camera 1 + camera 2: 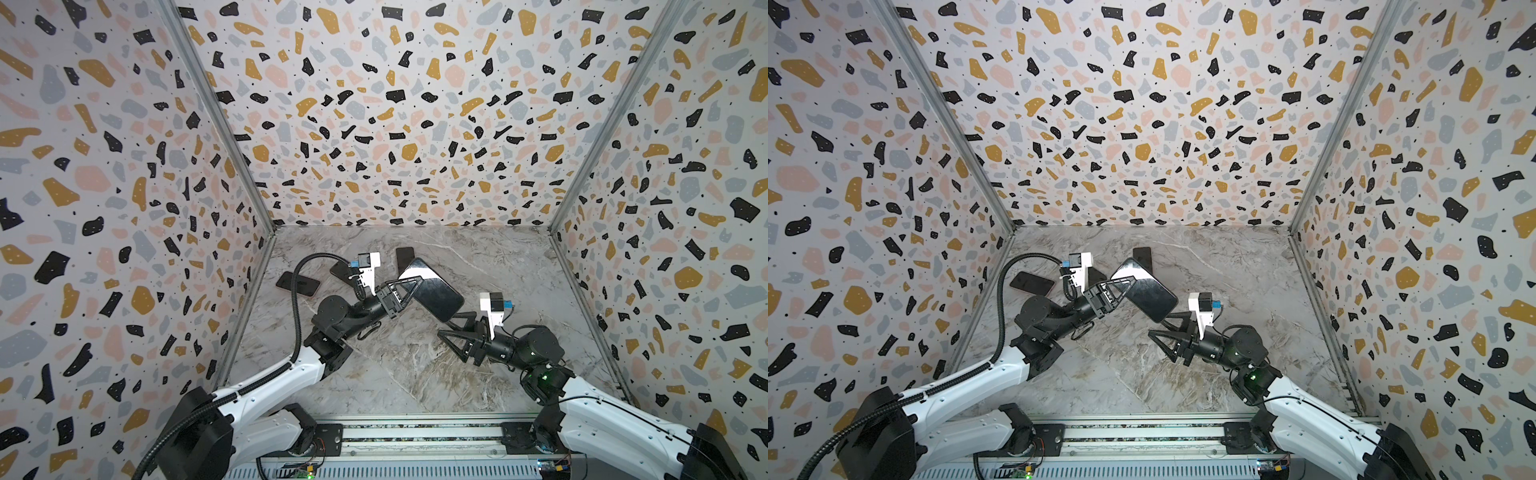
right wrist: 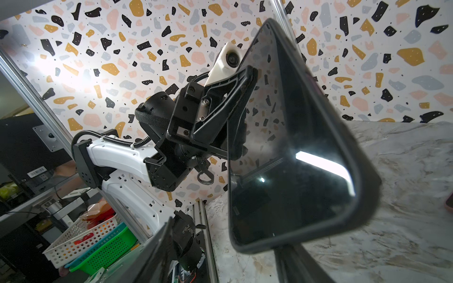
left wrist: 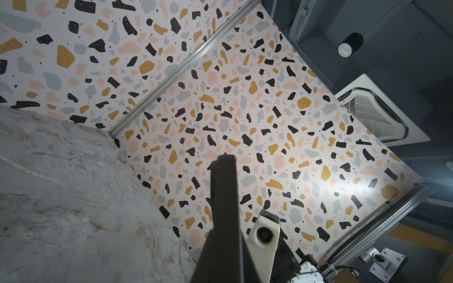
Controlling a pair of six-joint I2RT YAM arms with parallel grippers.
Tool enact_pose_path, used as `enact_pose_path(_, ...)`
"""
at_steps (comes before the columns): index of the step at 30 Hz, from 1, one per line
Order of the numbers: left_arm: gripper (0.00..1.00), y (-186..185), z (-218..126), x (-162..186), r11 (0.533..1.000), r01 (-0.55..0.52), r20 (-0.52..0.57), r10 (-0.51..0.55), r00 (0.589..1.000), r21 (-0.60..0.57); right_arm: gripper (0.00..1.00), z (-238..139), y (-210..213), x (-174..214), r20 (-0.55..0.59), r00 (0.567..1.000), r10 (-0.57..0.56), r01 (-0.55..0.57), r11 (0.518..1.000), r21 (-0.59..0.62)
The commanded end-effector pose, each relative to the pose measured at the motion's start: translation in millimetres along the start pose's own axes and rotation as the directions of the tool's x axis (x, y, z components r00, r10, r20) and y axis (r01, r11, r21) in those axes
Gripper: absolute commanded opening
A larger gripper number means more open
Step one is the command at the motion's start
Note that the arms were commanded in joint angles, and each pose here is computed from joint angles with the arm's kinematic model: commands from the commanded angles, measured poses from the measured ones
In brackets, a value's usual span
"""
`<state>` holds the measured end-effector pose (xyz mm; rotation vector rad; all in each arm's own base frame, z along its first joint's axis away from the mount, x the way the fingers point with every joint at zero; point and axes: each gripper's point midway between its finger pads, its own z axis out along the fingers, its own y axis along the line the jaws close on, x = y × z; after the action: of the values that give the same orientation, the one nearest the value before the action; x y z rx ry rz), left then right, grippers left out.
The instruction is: Take the phone out of the phone case
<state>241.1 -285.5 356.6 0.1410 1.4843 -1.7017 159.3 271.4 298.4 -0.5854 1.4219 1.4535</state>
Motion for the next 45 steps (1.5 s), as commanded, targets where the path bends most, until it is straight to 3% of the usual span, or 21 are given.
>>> enact_pose_path(1, 0.00, -39, -4, -19, 0.992, -0.055, 0.073, 0.047, 0.996, 0.117, 0.54, 3, 12, -21, 0.055, 0.998, -0.029, 0.031, 0.999, -0.028)
enact_pose_path(9, 0.00, -39, -5, -16, 0.991, -0.046, 0.062, 0.039, 0.997, 0.123, 0.30, 9, 7, -22, 0.047, 0.999, -0.018, 0.018, 1.000, -0.016)
enact_pose_path(16, 0.00, -38, -6, -12, 0.991, -0.049, 0.053, 0.043, 0.998, 0.126, 0.24, 7, 7, -23, 0.052, 0.998, -0.026, 0.027, 1.000, -0.010)
enact_pose_path(21, 0.00, -35, -6, -11, 0.991, -0.048, 0.054, 0.042, 0.998, 0.122, 0.24, 6, 7, -24, 0.057, 0.998, -0.025, 0.026, 1.000, -0.008)
enact_pose_path(27, 0.00, -33, -6, -9, 0.992, -0.041, 0.051, 0.035, 0.998, 0.121, 0.33, 2, 4, -27, 0.073, 0.997, -0.014, 0.013, 1.000, 0.003)
enact_pose_path(31, 0.00, -32, -6, -9, 0.992, -0.039, 0.052, 0.033, 0.998, 0.119, 0.33, 1, 2, -28, 0.077, 0.997, -0.007, 0.006, 1.000, 0.006)
enact_pose_path(35, 0.00, -32, -6, -9, 0.992, -0.039, 0.053, 0.033, 0.998, 0.120, 0.25, 2, 2, -26, 0.071, 0.998, -0.003, 0.003, 1.000, 0.000)
enact_pose_path(41, 0.00, -29, -3, -7, 0.994, -0.024, 0.039, 0.020, 0.999, 0.109, 0.03, 2, 0, -22, 0.057, 0.998, -0.010, 0.010, 1.000, 0.002)
enact_pose_path(45, 0.00, -21, 2, -6, 0.997, 0.011, 0.023, -0.013, 1.000, 0.072, 0.02, 1, -6, -15, 0.036, 0.999, -0.028, 0.027, 0.999, 0.030)
